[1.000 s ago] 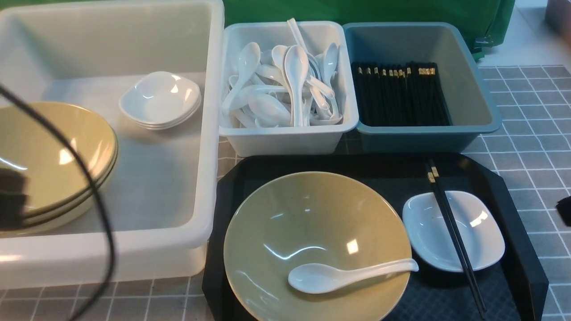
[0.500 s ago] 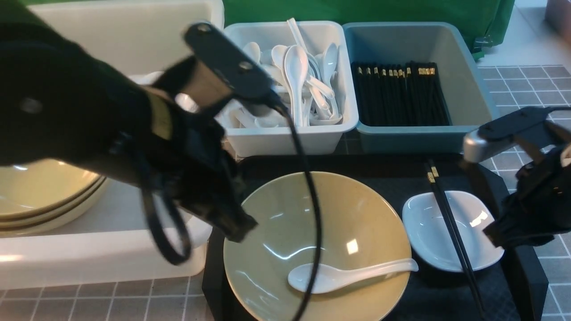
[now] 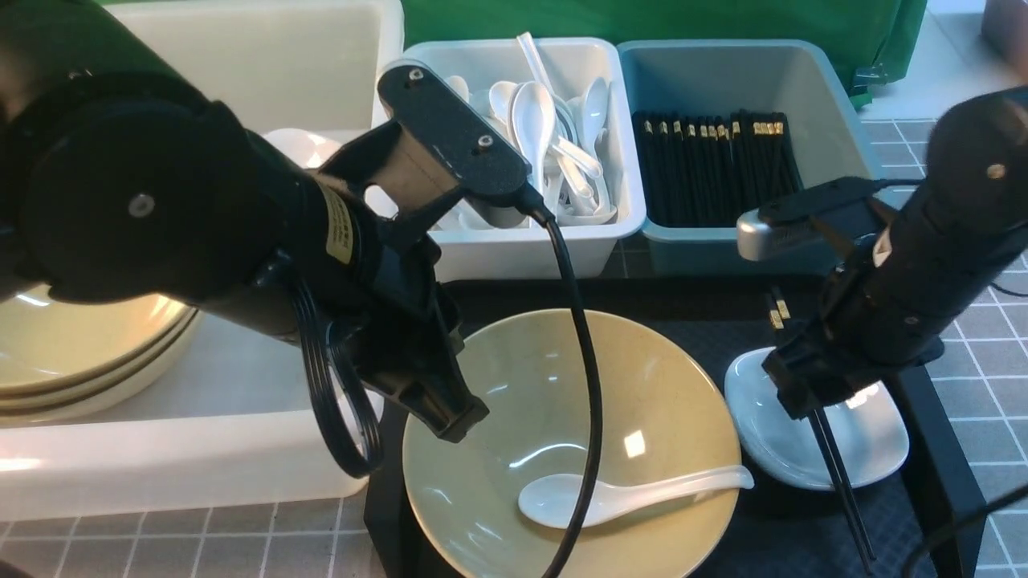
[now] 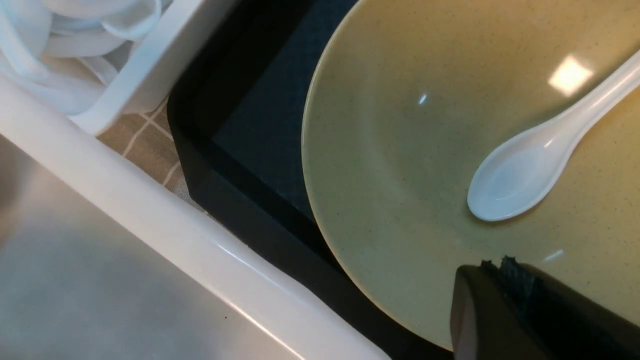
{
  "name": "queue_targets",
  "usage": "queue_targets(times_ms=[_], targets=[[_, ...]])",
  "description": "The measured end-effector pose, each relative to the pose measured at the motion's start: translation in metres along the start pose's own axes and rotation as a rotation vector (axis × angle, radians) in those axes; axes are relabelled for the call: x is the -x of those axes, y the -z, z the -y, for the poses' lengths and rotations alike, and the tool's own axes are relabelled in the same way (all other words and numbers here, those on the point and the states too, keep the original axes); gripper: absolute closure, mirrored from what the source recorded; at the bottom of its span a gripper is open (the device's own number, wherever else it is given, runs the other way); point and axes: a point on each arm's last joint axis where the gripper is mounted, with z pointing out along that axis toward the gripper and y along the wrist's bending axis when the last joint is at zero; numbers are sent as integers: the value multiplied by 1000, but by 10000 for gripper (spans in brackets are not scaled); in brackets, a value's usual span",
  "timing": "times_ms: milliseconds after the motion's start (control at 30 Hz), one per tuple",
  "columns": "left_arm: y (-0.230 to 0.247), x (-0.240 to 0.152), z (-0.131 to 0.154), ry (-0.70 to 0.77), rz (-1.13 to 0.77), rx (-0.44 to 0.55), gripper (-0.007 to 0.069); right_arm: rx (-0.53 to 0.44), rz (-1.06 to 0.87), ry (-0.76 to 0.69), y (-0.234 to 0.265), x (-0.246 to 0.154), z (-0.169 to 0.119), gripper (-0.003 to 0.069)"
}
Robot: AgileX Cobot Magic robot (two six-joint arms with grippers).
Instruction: On grey table put chopsticks spoon bowls plates into blue grey white boxes.
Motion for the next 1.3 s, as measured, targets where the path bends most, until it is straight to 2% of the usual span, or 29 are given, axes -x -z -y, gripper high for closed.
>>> queue_targets(times_ms=[200, 367, 500, 700, 767, 1067, 1300], targets=[[-4, -3, 1, -1, -12, -2, 636, -25, -58, -30, -27, 6, 2, 156], [-11, -8, 2, -8, -36, -7, 636, -31, -56, -59, -38, 9, 3, 190], [-12, -10, 3, -9, -42, -8, 636, -31, -43, -77, -40, 11, 3, 277], [-12, -9, 3, -9, -38, -7, 636, -32, -37, -106, -40, 12, 3, 466], [-12, -9, 3, -9, -38, -7, 636, -32, -38, -106, -40, 12, 3, 500], [-12, -9, 3, -9, -37, -7, 636, -34, -65, -100, -30, 6, 3, 502], [-12, -6, 2, 26, 3, -3, 636, -29, 41, -46, 23, -5, 3, 502]])
